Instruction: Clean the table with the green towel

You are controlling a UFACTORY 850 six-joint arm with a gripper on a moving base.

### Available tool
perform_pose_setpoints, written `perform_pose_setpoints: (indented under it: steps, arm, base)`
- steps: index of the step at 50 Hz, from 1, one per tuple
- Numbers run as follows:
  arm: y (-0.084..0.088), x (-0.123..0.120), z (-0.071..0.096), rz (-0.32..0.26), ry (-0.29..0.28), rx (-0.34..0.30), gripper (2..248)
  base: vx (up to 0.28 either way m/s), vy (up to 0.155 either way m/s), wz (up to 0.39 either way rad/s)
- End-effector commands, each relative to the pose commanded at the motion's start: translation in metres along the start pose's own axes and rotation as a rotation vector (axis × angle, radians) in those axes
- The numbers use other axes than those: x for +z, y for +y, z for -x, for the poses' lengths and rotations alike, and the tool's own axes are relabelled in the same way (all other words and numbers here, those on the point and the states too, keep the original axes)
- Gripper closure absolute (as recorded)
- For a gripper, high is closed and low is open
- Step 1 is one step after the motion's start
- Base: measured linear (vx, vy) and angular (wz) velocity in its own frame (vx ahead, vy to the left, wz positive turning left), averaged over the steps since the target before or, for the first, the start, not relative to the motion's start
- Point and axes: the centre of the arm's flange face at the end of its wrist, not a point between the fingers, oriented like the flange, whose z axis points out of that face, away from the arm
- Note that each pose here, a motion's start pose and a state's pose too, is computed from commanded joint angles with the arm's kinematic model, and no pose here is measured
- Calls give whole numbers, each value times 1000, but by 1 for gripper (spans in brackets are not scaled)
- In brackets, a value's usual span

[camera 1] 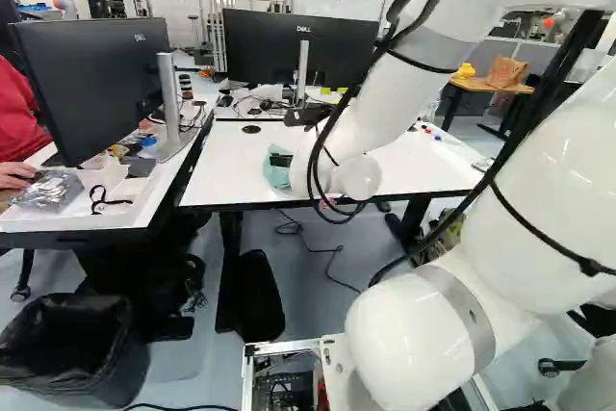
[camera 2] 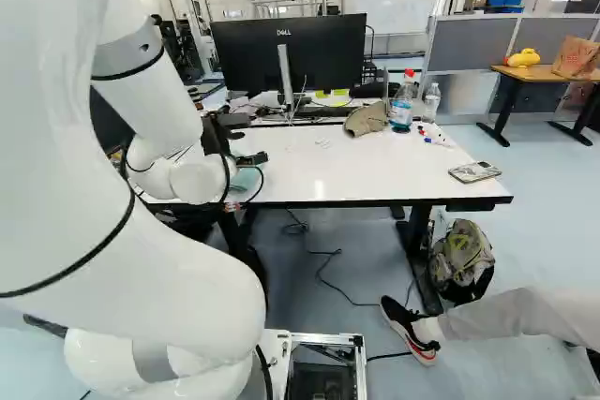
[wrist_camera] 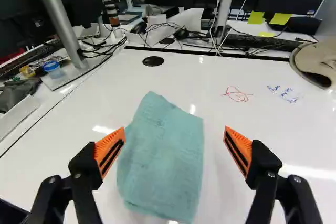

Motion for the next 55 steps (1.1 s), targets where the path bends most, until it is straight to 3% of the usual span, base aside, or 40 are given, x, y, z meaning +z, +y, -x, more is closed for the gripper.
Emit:
perform_pose_setpoints:
  steps: [38,55]
  arm:
    - [-19,27,2,-16,-194,15,3]
    - [-19,27,2,-16,-194,15,6]
  base:
    - [0,0,0]
    - [0,0,0]
